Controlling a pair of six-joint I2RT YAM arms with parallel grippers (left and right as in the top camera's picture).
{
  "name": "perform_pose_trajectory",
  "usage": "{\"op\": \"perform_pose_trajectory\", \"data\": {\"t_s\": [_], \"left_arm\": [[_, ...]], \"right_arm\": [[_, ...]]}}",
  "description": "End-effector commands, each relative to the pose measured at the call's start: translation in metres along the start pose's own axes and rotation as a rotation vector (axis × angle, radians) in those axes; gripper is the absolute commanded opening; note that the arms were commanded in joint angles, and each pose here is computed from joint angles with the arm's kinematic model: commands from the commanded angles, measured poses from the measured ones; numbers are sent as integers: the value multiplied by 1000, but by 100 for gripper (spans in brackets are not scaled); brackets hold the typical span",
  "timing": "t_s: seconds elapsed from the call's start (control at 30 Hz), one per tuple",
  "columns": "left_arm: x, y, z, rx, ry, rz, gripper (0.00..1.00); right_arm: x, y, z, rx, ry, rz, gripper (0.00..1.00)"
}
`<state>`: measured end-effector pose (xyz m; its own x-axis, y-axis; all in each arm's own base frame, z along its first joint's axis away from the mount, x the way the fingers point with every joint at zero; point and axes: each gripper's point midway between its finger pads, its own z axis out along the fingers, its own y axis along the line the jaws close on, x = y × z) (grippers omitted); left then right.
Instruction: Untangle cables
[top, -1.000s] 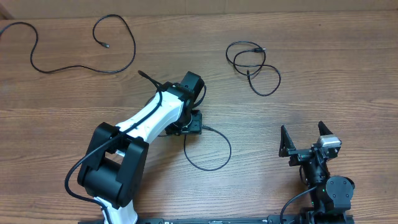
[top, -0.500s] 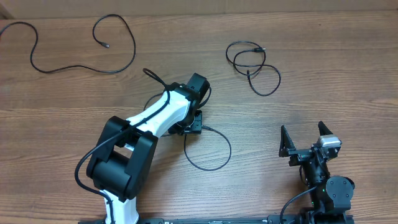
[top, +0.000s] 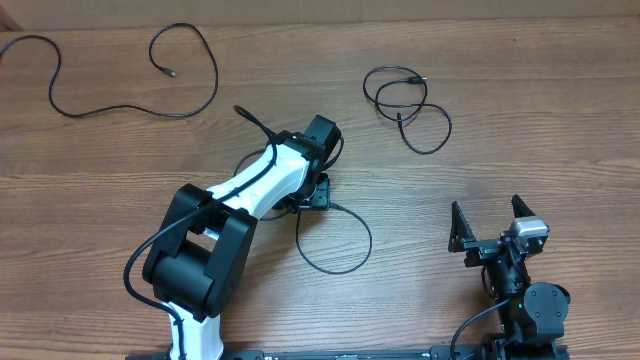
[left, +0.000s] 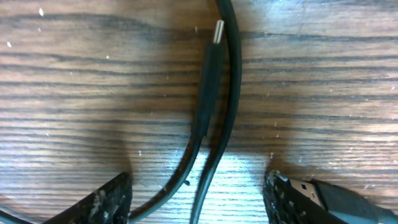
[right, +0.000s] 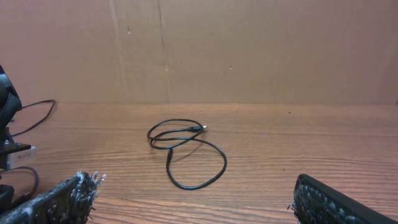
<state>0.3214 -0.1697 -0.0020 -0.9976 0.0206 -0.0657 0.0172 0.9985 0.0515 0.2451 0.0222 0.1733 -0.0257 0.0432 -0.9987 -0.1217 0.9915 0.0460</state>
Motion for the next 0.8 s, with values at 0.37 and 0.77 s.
{"op": "perform_pose_trajectory", "data": {"t_s": [0.37,0.77], "left_arm": [[24,30,39,-112,104,148,32],[45,41,54,-78,166,134,4]], "right_arm": [[2,-2,0,11,-2,-6,100],[2,-2,0,11,-2,-6,100]]}}
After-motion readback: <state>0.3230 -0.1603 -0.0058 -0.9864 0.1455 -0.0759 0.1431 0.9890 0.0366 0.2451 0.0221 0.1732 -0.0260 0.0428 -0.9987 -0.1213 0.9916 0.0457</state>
